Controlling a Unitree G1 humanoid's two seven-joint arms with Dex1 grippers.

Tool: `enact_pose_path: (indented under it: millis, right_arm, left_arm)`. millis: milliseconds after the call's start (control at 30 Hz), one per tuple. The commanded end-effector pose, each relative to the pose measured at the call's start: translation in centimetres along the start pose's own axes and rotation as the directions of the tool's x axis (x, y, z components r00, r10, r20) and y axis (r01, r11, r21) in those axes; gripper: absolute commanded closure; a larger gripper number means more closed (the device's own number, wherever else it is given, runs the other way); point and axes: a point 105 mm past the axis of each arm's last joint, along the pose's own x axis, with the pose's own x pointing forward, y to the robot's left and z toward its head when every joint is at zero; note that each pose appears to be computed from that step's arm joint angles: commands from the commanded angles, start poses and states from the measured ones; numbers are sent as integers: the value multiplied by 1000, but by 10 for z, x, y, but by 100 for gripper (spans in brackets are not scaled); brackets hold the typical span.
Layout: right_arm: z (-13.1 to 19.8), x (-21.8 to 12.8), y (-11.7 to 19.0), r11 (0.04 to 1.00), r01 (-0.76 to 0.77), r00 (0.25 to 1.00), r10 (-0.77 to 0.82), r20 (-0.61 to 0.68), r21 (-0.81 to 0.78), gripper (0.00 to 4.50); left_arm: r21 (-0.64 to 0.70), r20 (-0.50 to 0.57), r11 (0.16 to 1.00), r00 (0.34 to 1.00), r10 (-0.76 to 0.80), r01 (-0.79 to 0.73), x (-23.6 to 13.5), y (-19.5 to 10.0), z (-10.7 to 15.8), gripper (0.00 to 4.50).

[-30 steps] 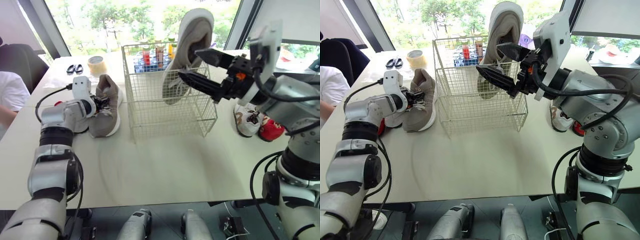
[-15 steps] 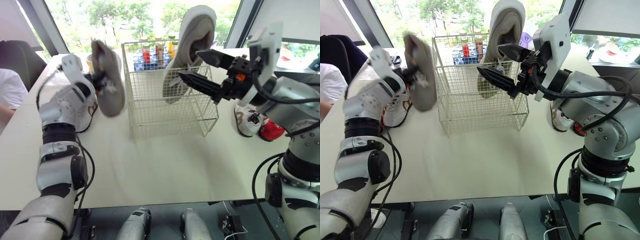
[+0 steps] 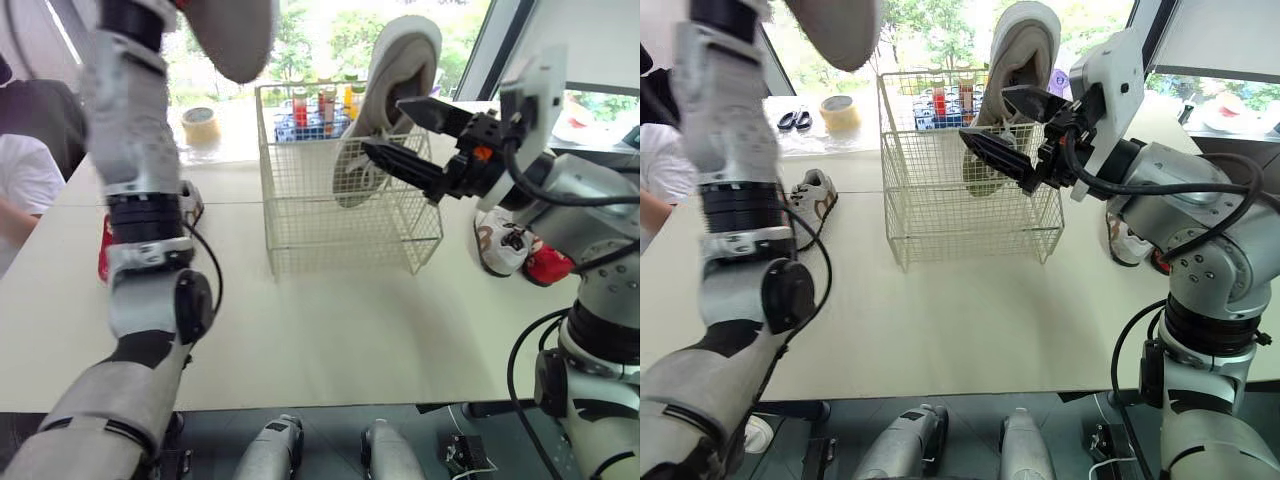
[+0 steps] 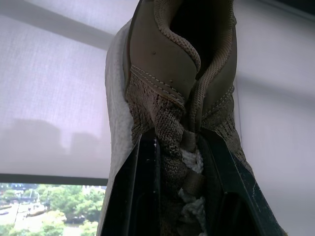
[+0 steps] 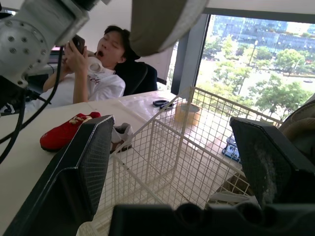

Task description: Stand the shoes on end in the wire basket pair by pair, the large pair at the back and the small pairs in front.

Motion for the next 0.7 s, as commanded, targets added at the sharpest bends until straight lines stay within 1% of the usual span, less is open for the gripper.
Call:
enact_pose_path:
  millis: [33, 167, 367, 500, 700]
  right_arm:
    - [11, -4, 4, 999, 11, 999, -10, 41, -42, 42]
    - [10, -5, 6, 999, 19, 999, -17, 41, -44, 42]
    - [12, -4, 8, 998, 30, 998, -28, 47, -48, 42]
    - [13, -4, 10, 998, 34, 998, -31, 49, -51, 42]
    - [13, -4, 11, 998, 37, 998, -34, 47, -54, 42]
  left_arm:
    - [83, 156, 996, 988, 2, -15, 6, -19, 8, 404]
    - [133, 215, 991, 977, -14, -15, -2, -40, -11, 404]
    - [251, 211, 968, 976, -47, -8, -18, -60, -36, 404]
    - [332, 186, 943, 980, -73, 7, -32, -71, -52, 404]
    - [399, 101, 917, 993, -60, 15, -50, -73, -77, 404]
